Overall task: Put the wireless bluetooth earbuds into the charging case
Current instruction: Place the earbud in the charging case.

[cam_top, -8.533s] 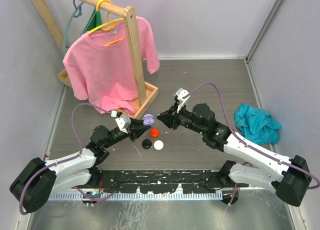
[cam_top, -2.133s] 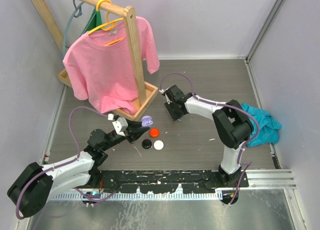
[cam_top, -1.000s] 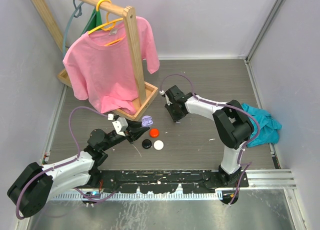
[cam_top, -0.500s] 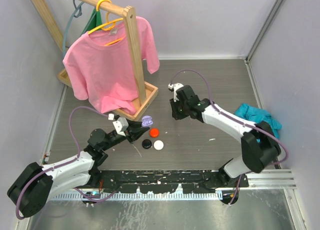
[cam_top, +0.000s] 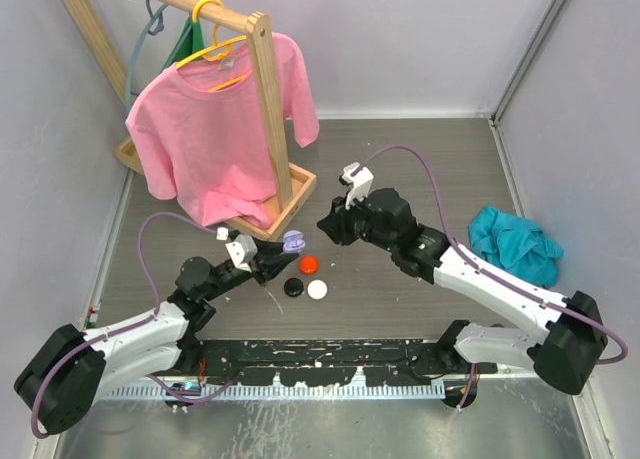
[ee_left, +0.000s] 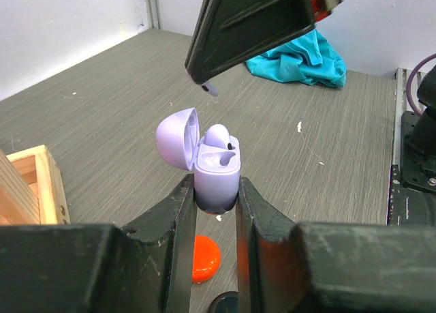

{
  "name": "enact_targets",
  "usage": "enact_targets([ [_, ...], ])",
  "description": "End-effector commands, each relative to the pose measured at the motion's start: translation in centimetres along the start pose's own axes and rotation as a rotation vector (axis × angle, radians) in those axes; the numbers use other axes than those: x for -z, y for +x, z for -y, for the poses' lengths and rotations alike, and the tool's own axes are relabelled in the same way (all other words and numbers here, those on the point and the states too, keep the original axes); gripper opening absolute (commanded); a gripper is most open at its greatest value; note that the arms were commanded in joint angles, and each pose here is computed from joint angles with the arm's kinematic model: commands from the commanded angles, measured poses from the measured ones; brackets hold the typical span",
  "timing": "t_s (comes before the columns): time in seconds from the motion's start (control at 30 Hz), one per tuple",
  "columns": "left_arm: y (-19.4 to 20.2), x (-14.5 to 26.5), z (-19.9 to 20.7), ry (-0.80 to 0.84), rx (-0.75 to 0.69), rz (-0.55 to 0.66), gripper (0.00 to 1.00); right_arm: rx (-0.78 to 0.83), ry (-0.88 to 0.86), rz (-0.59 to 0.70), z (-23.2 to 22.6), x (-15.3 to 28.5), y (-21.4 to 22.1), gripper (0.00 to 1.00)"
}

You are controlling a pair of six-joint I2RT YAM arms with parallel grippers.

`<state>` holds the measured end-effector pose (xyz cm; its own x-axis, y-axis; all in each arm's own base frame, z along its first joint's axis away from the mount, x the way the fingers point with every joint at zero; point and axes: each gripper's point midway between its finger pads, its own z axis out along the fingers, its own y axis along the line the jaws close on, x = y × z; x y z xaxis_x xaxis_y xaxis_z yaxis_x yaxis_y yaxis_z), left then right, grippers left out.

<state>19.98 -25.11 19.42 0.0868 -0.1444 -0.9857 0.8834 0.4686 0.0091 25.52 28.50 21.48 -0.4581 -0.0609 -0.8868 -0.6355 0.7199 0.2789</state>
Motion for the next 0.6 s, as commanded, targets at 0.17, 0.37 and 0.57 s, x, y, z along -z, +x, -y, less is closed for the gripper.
enact_targets([
  [0.17,-3.0,-0.6,-0.1,0.011,-0.055,0.089,0.0,-0.015,-0.249,0.282,-7.7,2.5,-5.7,0.2],
  [0.37,-3.1,-0.6,0.0,0.013,-0.056,0.096,0.0,-0.04,-0.35,0.349,-10.3,2.9,-5.8,0.2],
  [0.57,-3.2,-0.5,0.0,0.014,-0.058,0.103,0.0,-0.074,-0.389,0.383,-11.3,2.7,-5.1,0.2],
])
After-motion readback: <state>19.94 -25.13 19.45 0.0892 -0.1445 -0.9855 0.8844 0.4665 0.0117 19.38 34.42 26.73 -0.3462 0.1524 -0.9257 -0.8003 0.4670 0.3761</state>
